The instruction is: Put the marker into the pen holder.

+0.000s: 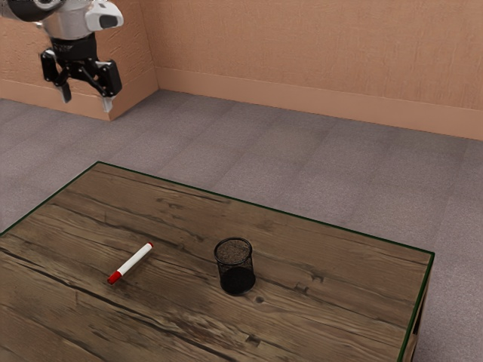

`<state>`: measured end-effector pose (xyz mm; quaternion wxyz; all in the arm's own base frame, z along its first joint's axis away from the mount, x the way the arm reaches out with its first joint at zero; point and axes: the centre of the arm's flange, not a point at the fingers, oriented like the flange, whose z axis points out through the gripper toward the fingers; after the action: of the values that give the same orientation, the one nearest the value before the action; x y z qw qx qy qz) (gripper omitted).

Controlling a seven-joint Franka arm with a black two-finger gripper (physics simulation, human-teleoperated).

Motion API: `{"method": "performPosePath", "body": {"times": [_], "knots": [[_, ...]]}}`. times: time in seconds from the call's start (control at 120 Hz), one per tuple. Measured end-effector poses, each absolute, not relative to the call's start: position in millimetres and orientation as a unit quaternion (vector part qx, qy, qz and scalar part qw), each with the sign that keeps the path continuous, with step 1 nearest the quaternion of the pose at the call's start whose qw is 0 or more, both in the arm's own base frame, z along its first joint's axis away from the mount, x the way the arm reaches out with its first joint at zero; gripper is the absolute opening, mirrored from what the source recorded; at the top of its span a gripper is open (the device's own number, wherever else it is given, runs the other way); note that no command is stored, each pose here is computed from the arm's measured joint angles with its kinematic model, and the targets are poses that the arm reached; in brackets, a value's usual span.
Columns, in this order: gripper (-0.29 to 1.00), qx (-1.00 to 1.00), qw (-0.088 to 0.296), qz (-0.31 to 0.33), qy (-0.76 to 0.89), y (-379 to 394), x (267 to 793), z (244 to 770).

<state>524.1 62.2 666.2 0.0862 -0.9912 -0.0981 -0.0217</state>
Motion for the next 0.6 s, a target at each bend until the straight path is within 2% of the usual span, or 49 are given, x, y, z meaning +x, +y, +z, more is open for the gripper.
{"method": "performPosePath", "body": {"times": [0.15,0.25,0.3,0.425,0.492,0.6], "knots": [[0.70,-0.992,0.082,-0.015,-0.091,47.3,510.5,656.6],[0.70,-0.986,0.074,0.049,-0.142,96.7,476.6,600.9],[0.70,-0.983,0.065,0.090,-0.149,102.7,478.5,561.4],[0.70,-0.967,0.042,0.213,-0.136,101.1,481.8,417.4],[0.70,-0.961,0.034,0.244,-0.125,99.9,487.3,361.5],[0.70,-0.962,0.021,0.254,-0.103,91.2,500.9,303.0]]}}
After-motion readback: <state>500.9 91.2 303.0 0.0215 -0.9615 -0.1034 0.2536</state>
